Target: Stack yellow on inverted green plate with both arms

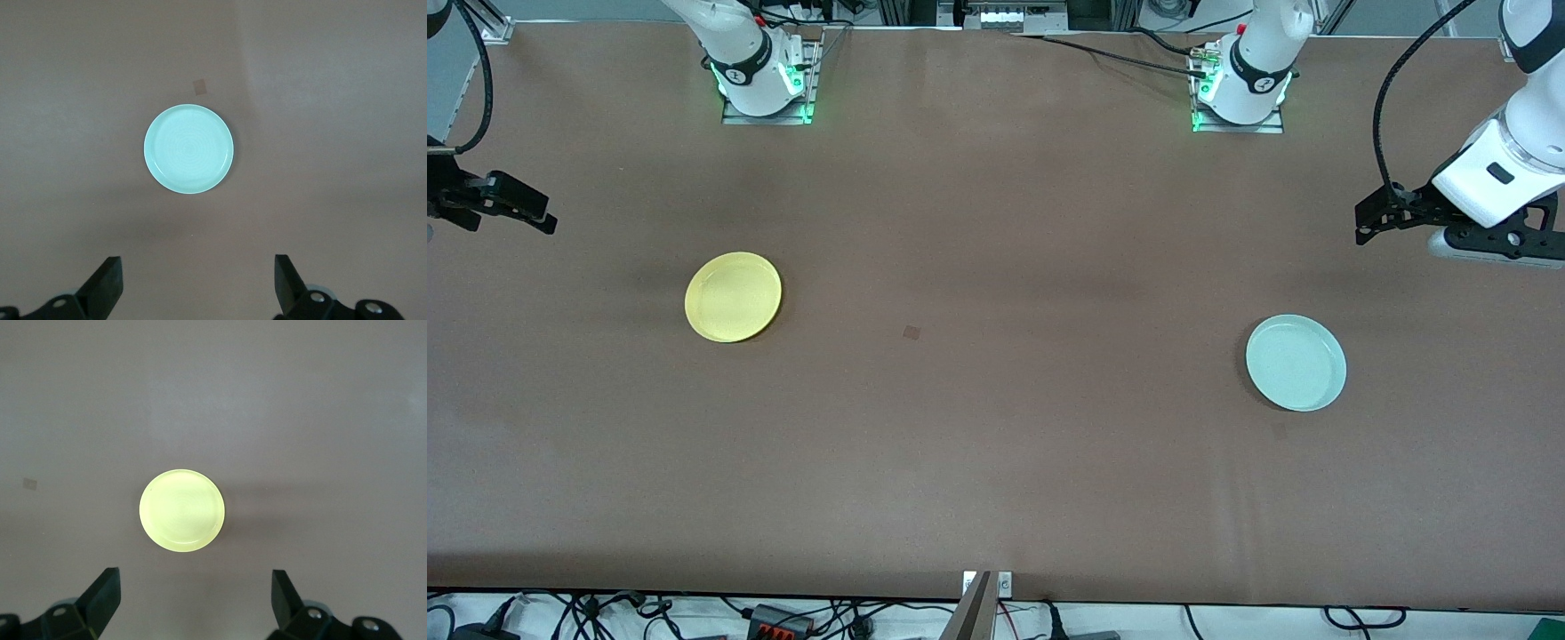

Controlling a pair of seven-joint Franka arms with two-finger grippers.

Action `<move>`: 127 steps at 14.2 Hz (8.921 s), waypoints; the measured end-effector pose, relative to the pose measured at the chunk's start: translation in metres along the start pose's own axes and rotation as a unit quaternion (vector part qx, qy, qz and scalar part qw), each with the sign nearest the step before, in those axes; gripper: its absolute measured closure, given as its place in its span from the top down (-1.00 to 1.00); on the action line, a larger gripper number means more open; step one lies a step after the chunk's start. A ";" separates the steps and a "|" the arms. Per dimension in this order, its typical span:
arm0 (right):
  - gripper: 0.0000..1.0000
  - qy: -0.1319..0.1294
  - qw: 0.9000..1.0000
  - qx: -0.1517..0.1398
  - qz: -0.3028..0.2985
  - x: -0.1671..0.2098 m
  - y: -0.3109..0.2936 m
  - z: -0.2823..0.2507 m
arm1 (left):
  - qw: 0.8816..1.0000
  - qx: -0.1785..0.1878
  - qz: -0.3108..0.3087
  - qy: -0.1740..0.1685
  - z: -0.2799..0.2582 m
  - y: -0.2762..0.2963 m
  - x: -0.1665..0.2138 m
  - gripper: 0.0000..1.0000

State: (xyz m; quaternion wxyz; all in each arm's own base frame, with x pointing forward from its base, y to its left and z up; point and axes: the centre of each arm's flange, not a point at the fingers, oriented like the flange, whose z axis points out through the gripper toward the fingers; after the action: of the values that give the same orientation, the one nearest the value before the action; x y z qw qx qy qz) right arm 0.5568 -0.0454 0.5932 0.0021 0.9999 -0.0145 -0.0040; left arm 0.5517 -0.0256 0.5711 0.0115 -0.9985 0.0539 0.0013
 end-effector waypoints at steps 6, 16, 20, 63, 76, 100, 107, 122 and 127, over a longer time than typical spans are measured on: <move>1.00 -0.002 1.000 0.000 0.003 0.000 0.003 0.001 | 1.000 0.000 0.000 0.000 0.000 0.000 0.000 1.00; 1.00 -0.007 1.000 0.000 0.007 -0.001 0.008 0.006 | 1.000 0.000 0.001 0.000 0.000 0.000 0.000 1.00; 1.00 -0.008 1.000 0.000 0.007 -0.001 0.008 0.006 | 1.000 0.000 0.001 0.000 0.000 0.000 0.000 1.00; 1.00 -0.013 1.000 0.000 0.007 0.000 0.009 0.012 | 0.997 -0.040 -0.023 -0.061 0.350 -0.147 0.072 0.81; 1.00 -0.015 1.000 0.001 0.007 0.001 0.009 0.014 | 0.990 -0.125 -0.039 -0.044 0.399 -0.177 0.061 -0.45; 1.00 -0.171 0.985 0.000 0.015 0.055 0.017 0.225 | 0.984 0.138 0.068 -0.091 0.171 0.149 0.122 -0.95; 1.00 -0.219 0.975 0.016 0.031 0.066 0.021 0.381 | 0.935 0.345 0.072 -0.027 0.218 0.321 0.070 -0.95; -0.07 -0.286 0.955 0.050 0.066 0.021 0.035 0.435 | 0.843 0.532 0.022 0.074 0.331 0.431 -0.004 -0.82; -0.95 -0.300 0.950 0.056 0.069 0.017 0.042 0.435 | 0.888 0.447 0.023 0.105 0.319 0.470 -0.003 0.02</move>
State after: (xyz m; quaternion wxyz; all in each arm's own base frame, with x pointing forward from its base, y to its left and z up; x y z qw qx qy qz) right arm 0.5687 -0.0900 0.1583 -0.0577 0.9476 -0.0840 -0.3027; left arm 0.4982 -0.4847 0.2416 0.4508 -0.8805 0.0727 -0.1274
